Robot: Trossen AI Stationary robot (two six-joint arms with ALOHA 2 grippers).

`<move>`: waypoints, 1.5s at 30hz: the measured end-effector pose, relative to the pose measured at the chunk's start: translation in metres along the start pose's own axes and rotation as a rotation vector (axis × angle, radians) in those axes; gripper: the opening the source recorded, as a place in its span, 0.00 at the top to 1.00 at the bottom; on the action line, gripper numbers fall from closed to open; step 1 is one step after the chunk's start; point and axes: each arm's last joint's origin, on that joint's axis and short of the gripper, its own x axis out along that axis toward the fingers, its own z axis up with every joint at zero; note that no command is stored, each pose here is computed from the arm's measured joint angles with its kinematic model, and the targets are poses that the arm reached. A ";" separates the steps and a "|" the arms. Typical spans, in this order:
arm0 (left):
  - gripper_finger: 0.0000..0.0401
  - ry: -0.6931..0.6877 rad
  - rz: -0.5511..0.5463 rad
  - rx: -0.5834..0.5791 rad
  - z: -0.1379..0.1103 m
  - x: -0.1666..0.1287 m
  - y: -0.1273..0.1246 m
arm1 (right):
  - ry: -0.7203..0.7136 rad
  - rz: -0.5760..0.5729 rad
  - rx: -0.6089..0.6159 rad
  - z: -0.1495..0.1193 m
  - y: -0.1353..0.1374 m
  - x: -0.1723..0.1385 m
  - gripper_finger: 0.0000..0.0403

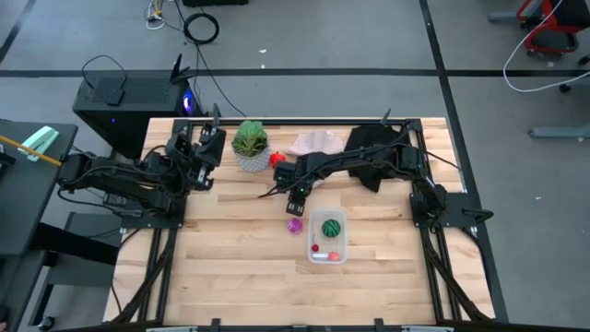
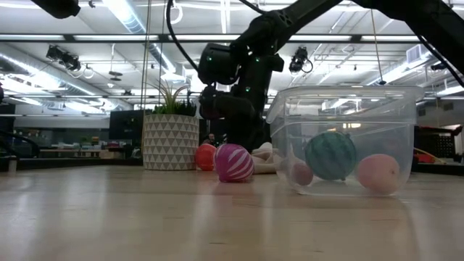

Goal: Pick and placing Produce into tupperware
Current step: Put the black plum into the transparent bin

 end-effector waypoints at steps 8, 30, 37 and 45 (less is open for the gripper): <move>0.97 0.004 -0.015 0.002 0.000 0.000 0.000 | -0.034 0.010 -0.103 0.013 0.005 -0.018 0.49; 0.97 0.003 -0.015 0.024 0.000 0.000 0.000 | 0.079 -0.042 0.161 0.008 -0.014 -0.031 0.46; 0.94 0.002 -0.015 0.024 0.000 0.000 0.000 | 0.082 -0.030 0.226 0.008 -0.012 -0.031 0.46; 0.97 0.003 -0.015 0.024 0.000 0.000 0.000 | 0.102 -0.035 0.267 0.004 -0.012 -0.028 0.41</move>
